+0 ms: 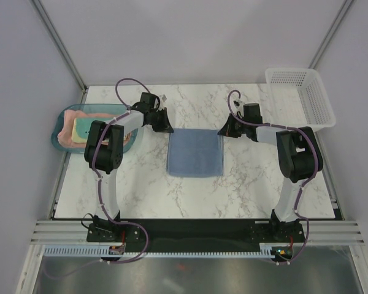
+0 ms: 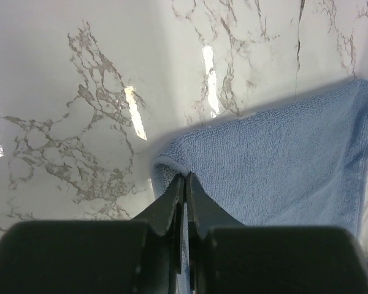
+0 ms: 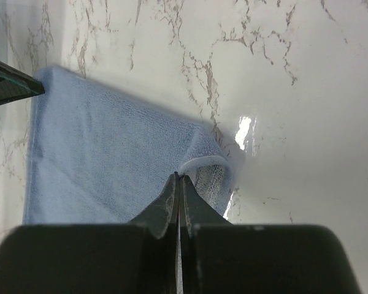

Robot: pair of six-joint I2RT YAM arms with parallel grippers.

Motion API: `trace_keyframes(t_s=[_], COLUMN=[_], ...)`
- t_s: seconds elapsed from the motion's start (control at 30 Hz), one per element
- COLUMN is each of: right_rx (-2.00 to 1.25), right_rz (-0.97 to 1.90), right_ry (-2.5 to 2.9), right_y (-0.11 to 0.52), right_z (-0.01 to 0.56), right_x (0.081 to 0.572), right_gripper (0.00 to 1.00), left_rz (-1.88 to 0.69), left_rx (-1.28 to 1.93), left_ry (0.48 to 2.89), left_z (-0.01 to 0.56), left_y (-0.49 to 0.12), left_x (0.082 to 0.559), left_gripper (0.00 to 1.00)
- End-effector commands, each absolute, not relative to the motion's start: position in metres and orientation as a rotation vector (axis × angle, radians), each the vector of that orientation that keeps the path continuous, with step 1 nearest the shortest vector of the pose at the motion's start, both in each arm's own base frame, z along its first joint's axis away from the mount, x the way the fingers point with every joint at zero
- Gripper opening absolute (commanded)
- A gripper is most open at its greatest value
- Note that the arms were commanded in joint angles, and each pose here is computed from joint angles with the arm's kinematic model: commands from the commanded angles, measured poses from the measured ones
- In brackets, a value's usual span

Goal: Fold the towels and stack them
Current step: Fold the towel

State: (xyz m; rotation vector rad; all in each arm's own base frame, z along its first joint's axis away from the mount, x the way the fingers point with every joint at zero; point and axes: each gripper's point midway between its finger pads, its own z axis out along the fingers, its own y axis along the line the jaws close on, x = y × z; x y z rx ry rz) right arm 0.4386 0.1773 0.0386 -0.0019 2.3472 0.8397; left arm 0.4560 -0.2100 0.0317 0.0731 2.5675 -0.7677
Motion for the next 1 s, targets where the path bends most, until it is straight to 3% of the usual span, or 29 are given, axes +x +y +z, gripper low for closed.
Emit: trace_keyframes(t_s=[0.0, 0.4, 0.87, 0.97], right_rx=[-0.037, 0.000, 0.073, 0.069], right_rz=[0.866, 0.923, 0.880, 0.888], right_ry=[2.272, 2.218, 2.234, 2.241], right_y=[0.180, 0.180, 0.164, 0.166], right_z=[0.067, 0.103, 0.040, 0.037], right_x=[0.450, 0.444, 0.472, 0.475], right_gripper=[0.00, 0.00, 0.00, 0.00], left_rz=[-0.765, -0.863, -0.836, -0.831], left_rx=[0.148, 0.207, 0.095, 0.096], left_ry=[2.495, 2.379, 2.448, 2.447], left_z=[0.051, 0.090, 0.030, 0.032], left_y=[-0.210, -0.220, -0.202, -0.203], left_x=[0.469, 0.470, 0.504, 0.509], left_gripper=[0.04, 0.02, 0.02, 0.07])
